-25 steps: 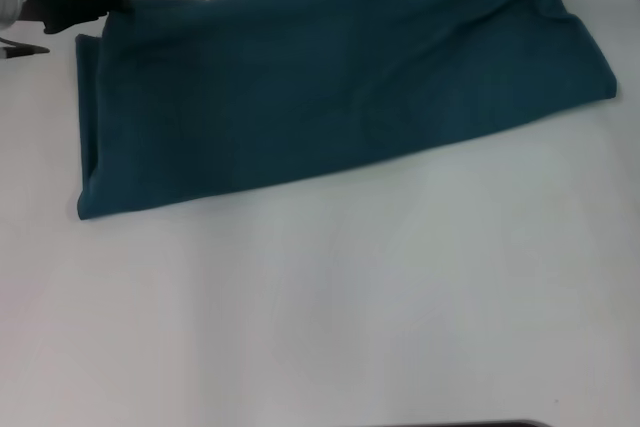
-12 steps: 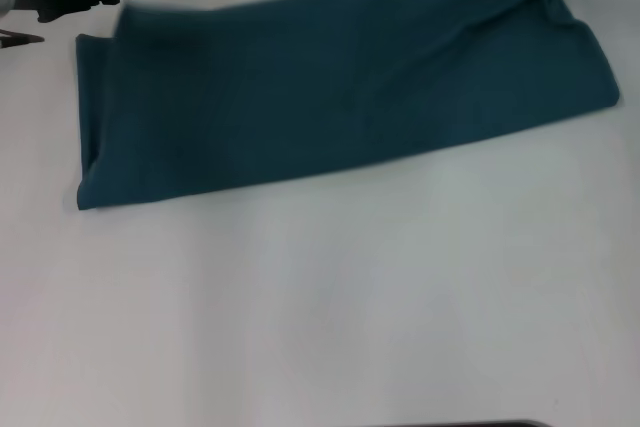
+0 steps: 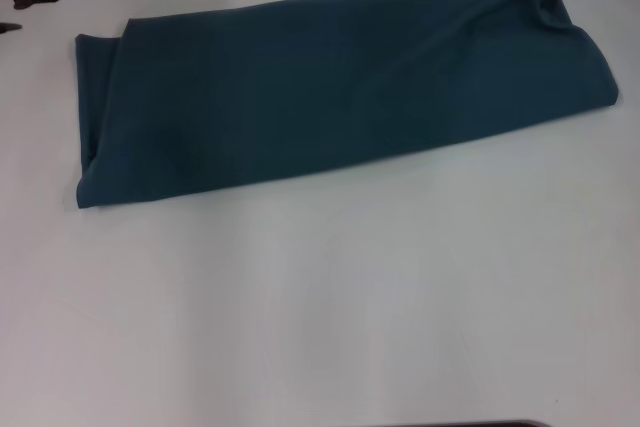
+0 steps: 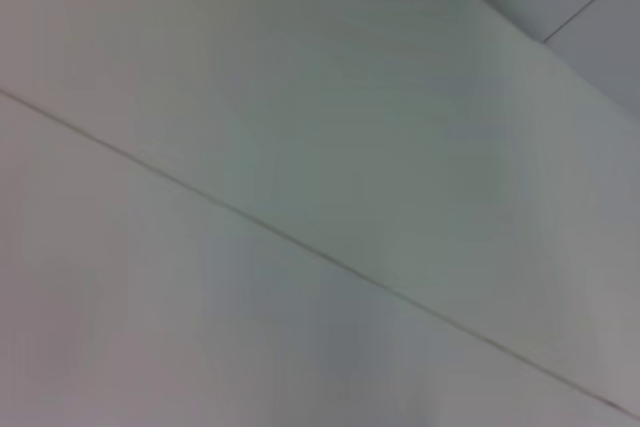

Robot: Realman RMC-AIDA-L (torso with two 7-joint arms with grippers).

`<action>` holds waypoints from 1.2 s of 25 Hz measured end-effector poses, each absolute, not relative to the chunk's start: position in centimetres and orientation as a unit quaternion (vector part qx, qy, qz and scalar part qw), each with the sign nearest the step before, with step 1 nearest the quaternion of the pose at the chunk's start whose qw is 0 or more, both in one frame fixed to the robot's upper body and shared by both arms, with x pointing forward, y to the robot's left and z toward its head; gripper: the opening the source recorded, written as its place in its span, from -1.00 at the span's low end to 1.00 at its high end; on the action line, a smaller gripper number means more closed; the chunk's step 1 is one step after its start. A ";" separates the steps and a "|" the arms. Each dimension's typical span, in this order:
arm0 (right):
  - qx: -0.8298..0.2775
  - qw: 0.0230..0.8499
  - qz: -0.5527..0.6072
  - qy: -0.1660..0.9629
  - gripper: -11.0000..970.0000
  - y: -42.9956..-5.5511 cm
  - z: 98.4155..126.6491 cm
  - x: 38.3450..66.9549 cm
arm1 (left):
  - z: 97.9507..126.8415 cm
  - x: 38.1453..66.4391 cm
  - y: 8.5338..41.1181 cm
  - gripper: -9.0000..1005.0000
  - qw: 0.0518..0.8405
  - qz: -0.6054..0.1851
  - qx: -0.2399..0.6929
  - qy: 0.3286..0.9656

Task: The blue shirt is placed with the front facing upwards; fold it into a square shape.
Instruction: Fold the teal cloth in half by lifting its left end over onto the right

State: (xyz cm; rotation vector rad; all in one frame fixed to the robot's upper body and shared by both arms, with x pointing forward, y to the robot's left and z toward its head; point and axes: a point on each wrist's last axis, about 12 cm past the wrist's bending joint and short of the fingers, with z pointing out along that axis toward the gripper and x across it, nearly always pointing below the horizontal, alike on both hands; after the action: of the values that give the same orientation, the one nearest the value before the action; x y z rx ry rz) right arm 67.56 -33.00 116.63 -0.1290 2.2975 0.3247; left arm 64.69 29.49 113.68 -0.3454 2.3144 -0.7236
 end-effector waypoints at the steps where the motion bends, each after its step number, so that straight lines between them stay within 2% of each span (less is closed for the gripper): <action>1: -0.051 0.397 0.132 0.907 -0.10 -33.1 116.8 67.5 | 113.8 64.6 29.6 -0.18 0.341 -0.281 -0.134 0.887; 6: -0.046 0.395 0.146 0.906 0.30 -33.8 117.4 66.9 | 114.3 64.1 30.2 0.17 0.349 -0.307 -0.141 0.874; 10: -0.047 0.395 0.163 0.903 0.48 -34.6 117.6 66.0 | 114.6 63.3 31.1 0.41 0.349 -0.344 -0.142 0.860; 14: -0.078 0.396 0.250 0.880 0.65 -35.0 117.4 63.0 | 114.7 61.2 32.6 0.54 0.360 -0.421 -0.141 0.821; 19: -0.115 0.413 0.384 0.818 0.89 -35.8 115.7 57.1 | 113.9 58.3 33.7 0.53 0.357 -0.482 -0.137 0.788; 26: -0.098 0.385 0.461 0.794 0.89 -35.6 111.3 50.9 | 110.5 53.8 32.7 0.52 0.346 -0.532 -0.103 0.766; 30: -0.100 0.405 0.505 0.756 0.89 -34.9 109.0 48.0 | 108.0 51.7 32.1 0.52 0.346 -0.537 -0.099 0.763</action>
State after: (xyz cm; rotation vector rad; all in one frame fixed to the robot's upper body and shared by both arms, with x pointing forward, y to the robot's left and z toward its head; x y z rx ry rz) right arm 47.98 -34.94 108.95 -0.2523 1.9069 1.2739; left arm 51.73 32.14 107.99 -0.2561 1.9793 -1.3940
